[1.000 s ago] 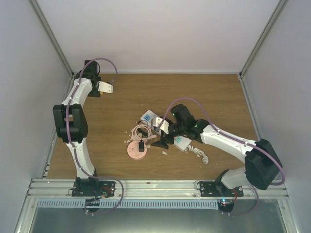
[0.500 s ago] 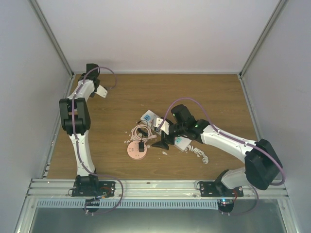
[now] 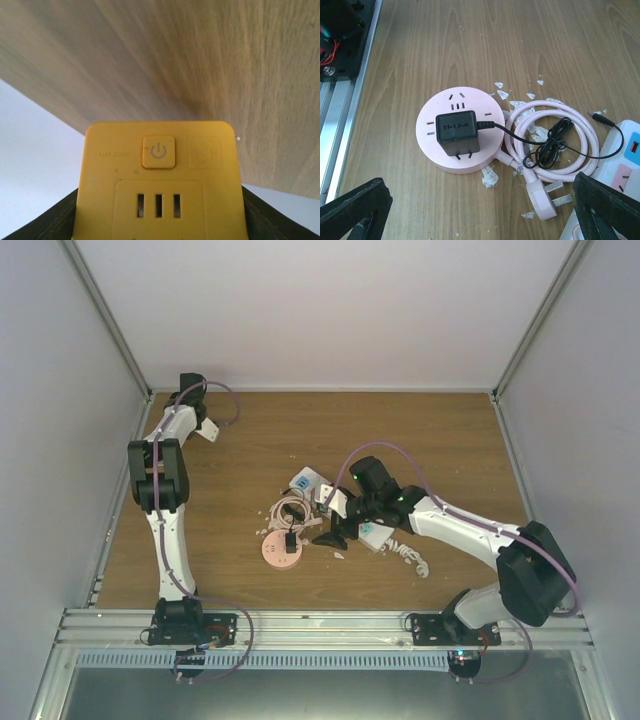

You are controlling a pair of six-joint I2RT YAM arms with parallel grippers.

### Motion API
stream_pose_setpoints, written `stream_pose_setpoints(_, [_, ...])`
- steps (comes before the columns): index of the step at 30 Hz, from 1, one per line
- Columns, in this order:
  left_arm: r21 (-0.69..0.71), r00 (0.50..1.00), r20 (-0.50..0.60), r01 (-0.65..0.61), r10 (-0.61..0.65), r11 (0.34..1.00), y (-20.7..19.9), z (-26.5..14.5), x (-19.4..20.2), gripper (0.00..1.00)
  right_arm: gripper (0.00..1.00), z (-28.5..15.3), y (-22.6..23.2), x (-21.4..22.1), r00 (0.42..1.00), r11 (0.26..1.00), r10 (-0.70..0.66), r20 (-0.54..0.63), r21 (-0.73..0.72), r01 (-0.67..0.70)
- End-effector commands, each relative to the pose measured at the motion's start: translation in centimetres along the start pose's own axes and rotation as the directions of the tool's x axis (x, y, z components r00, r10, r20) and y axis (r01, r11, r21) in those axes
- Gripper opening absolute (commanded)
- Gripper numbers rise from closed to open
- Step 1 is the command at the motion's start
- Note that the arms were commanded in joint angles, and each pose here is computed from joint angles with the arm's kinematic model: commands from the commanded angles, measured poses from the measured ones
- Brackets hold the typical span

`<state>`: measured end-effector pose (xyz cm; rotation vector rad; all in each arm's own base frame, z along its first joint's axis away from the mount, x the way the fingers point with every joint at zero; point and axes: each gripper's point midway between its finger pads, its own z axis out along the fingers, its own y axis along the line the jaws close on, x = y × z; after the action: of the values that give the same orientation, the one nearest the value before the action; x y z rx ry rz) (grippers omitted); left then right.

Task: Pull the plug off the socket

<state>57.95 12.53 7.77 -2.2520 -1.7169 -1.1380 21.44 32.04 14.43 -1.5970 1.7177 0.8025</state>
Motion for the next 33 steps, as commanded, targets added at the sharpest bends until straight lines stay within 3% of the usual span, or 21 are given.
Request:
stream_pose_setpoints(1, [-0.019,0.979,-0.079,-0.189,0.187,0.982,1.3,0.8,1.7,0.50,1.00,0.3,0.2,0.7,1.000,1.000,0.008,-0.016,-0.025,-0.008])
stream_pose_setpoints(5, [-0.019,0.978,-0.072,-0.198,0.196,0.980,1.3,1.2,1.4,0.55,1.00,0.5,0.2,0.9,1.000,0.999,0.011,-0.021,-0.030,-0.012])
stream_pose_setpoints(11, [-0.028,0.979,-0.067,-0.197,0.195,0.980,1.4,1.4,1.2,0.76,1.00,0.7,0.2,1.0,1.000,0.999,0.018,-0.025,-0.038,-0.019])
stream_pose_setpoints(20, [-0.049,0.986,-0.045,-0.165,0.162,0.985,1.8,0.1,1.6,0.84,1.00,0.8,0.1,1.1,0.999,0.999,0.023,-0.026,-0.044,-0.024])
stream_pose_setpoints(25, [-0.065,0.998,0.014,-0.056,0.057,0.996,1.8,-1.9,1.8,0.89,1.00,0.8,0.1,0.9,1.000,0.999,0.019,-0.020,-0.042,-0.020])
stream_pose_setpoints(28, [-0.072,0.996,0.080,0.032,-0.026,0.997,1.6,-3.9,1.6,0.99,1.00,0.5,-0.1,0.6,1.000,1.000,0.011,-0.016,-0.027,-0.012])
stream_pose_setpoints(33, [-0.093,0.964,0.208,0.189,-0.166,0.978,2.0,-8.2,1.6,0.99,1.00,0.2,-0.2,0.3,1.000,1.000,0.003,-0.008,-0.014,-0.004])
